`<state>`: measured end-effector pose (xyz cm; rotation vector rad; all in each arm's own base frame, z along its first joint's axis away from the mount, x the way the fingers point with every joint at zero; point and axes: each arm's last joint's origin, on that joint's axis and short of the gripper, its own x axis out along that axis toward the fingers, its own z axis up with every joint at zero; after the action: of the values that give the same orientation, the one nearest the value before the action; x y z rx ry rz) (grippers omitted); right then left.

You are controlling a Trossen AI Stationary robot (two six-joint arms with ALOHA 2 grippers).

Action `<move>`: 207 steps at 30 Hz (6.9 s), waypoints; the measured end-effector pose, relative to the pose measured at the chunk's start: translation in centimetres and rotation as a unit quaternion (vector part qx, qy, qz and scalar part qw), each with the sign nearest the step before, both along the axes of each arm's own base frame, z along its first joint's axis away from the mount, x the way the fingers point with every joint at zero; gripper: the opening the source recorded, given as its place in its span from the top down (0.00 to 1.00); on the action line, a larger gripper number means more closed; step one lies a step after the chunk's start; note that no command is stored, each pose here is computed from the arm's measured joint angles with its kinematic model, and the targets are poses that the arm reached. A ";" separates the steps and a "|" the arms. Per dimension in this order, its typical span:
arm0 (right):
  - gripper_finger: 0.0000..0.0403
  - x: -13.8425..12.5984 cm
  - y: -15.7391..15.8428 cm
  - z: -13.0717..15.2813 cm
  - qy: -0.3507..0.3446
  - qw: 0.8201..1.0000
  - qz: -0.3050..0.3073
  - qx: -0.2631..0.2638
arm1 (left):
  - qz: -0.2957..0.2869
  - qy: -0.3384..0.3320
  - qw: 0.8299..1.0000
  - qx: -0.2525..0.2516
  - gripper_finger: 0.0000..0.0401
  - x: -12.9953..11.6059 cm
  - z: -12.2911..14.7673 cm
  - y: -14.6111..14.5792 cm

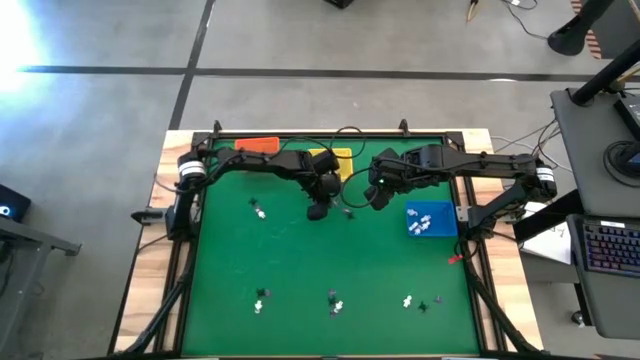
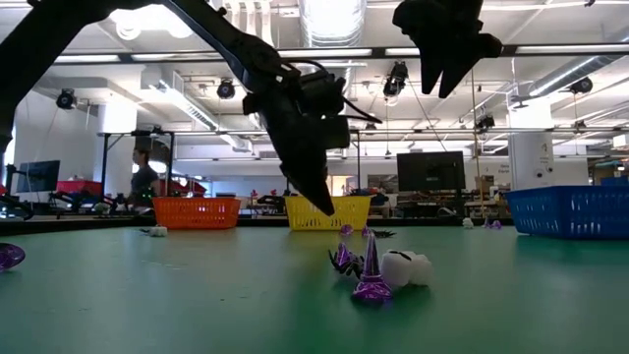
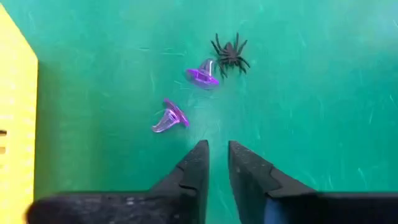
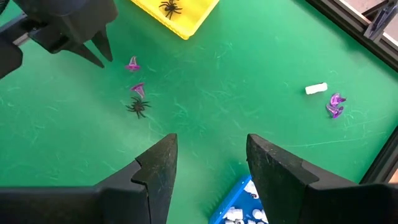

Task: Sort Halloween decoration
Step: Put the violet hat toy into the orange basket, then put the white skeleton toy into the blue basket

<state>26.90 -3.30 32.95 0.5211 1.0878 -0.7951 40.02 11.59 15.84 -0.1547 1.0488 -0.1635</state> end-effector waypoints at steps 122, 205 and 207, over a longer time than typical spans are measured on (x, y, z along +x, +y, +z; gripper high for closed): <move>0.54 -0.2 0.8 -0.1 0.011 1.000 -0.006 0.008 | 0.219 0.141 0.959 0.110 1.00 -16.9 5.7 9.2; 0.54 7.6 0.5 -6.8 -0.017 0.998 0.032 0.053 | 0.259 0.081 0.962 -0.022 0.78 -24.2 8.1 1.3; 0.54 7.8 0.6 -7.4 -0.008 0.998 0.034 0.060 | 0.259 0.085 0.962 -0.024 0.78 -24.3 7.9 1.2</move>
<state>34.72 -2.73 25.60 0.5879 1.1382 -0.6688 15.71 12.81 23.73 -0.4875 1.1411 0.3052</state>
